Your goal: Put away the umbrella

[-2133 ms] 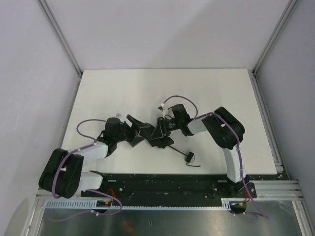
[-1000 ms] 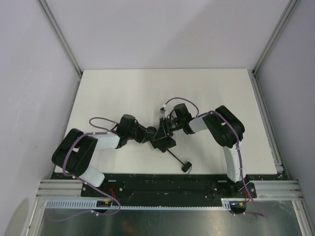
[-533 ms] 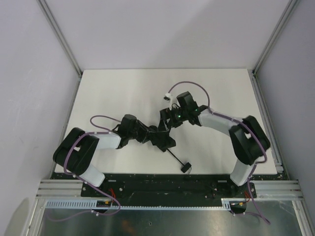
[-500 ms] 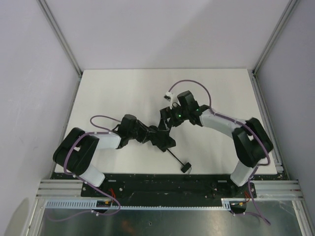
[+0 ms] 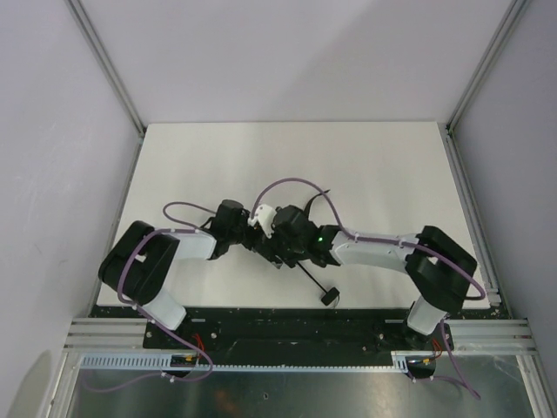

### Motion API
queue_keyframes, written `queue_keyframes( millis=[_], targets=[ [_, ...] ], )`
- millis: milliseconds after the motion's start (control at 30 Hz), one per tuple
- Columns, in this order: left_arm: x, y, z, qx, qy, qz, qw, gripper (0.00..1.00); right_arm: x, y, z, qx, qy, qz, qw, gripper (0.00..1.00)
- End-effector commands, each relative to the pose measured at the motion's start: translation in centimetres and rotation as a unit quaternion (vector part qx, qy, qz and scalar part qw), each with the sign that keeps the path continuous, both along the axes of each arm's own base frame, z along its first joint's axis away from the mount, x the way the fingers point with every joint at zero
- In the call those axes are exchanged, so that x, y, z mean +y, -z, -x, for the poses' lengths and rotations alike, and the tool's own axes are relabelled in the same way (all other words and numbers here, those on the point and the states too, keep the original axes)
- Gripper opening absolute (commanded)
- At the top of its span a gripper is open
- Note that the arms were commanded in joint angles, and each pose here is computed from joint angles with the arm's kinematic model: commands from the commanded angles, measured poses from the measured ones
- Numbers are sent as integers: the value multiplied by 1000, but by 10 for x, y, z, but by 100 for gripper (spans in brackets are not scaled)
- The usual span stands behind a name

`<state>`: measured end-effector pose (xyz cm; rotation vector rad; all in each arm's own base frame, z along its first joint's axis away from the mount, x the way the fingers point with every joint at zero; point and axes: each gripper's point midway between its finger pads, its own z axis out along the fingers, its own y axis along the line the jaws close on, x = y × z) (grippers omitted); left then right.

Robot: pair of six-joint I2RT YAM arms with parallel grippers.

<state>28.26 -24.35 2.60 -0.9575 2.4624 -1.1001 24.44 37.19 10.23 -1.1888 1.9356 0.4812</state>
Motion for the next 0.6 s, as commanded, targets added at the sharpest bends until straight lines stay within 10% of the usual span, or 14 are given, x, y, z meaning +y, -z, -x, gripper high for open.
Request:
queue_keyframes(
  millis=[0, 467, 567],
  targets=[
    [53, 81, 65, 150, 2, -145, 978, 0, -1, 21, -23, -76, 36, 41, 996, 87],
    [50, 67, 61, 160, 6, -129, 979, 0, -69, 139, -16, 39, 143, 190, 971, 35],
    [48, 62, 57, 151, 5, -124, 981, 0, -87, 158, -11, 81, 156, 218, 960, 46]
  ],
)
